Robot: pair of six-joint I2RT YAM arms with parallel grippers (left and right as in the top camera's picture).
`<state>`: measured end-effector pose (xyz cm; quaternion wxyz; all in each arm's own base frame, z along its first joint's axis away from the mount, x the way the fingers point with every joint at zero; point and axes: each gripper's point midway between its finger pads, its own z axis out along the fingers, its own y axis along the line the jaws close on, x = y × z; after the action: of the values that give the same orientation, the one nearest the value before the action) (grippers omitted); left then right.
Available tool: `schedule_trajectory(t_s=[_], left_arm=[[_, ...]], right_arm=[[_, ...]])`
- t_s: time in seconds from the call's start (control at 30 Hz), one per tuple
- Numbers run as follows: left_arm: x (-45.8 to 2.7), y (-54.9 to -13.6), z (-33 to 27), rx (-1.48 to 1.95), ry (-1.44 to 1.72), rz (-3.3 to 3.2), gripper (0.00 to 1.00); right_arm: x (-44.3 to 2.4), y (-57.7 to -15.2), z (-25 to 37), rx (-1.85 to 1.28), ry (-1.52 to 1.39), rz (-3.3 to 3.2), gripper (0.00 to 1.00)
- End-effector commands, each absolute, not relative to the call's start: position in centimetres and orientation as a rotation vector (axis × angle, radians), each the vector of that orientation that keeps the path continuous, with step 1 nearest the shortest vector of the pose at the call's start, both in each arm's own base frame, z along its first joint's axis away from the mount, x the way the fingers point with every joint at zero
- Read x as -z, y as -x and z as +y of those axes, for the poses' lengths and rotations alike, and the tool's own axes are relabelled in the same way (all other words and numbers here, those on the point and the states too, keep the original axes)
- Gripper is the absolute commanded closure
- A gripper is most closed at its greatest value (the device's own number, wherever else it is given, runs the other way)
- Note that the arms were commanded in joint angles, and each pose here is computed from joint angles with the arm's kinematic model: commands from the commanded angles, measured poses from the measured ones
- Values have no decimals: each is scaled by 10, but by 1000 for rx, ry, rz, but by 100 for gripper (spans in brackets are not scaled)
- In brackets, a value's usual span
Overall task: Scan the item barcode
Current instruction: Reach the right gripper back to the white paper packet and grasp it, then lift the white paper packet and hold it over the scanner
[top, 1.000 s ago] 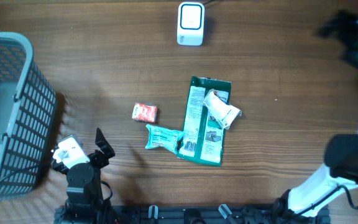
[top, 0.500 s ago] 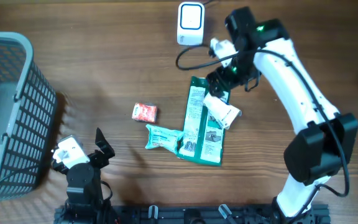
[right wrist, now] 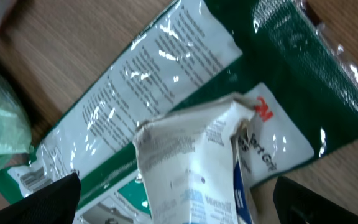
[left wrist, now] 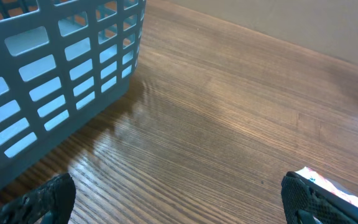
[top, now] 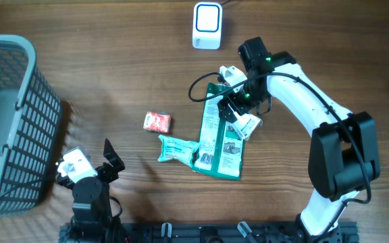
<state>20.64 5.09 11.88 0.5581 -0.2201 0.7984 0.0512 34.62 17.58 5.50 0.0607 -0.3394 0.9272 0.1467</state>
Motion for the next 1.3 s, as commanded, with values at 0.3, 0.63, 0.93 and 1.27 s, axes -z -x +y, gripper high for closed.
schedule_trajectory(t_s=[0.3,0.63,0.93,1.27], left_arm=[[-116,-207,49,-125,491,1896,0],[-116,-207,49,-125,491,1896,0],[-116,-207,49,-125,491,1896,0],[-116,-207,49,-125,491,1896,0]], right_arm=[[-10,-333,180,-514,1026,2899,9],[-10,-330,179,-526,833,3032,43],[-116,-335,217,-874,790,2991,59],[-176,-335,269,-1437,783,2699,64]])
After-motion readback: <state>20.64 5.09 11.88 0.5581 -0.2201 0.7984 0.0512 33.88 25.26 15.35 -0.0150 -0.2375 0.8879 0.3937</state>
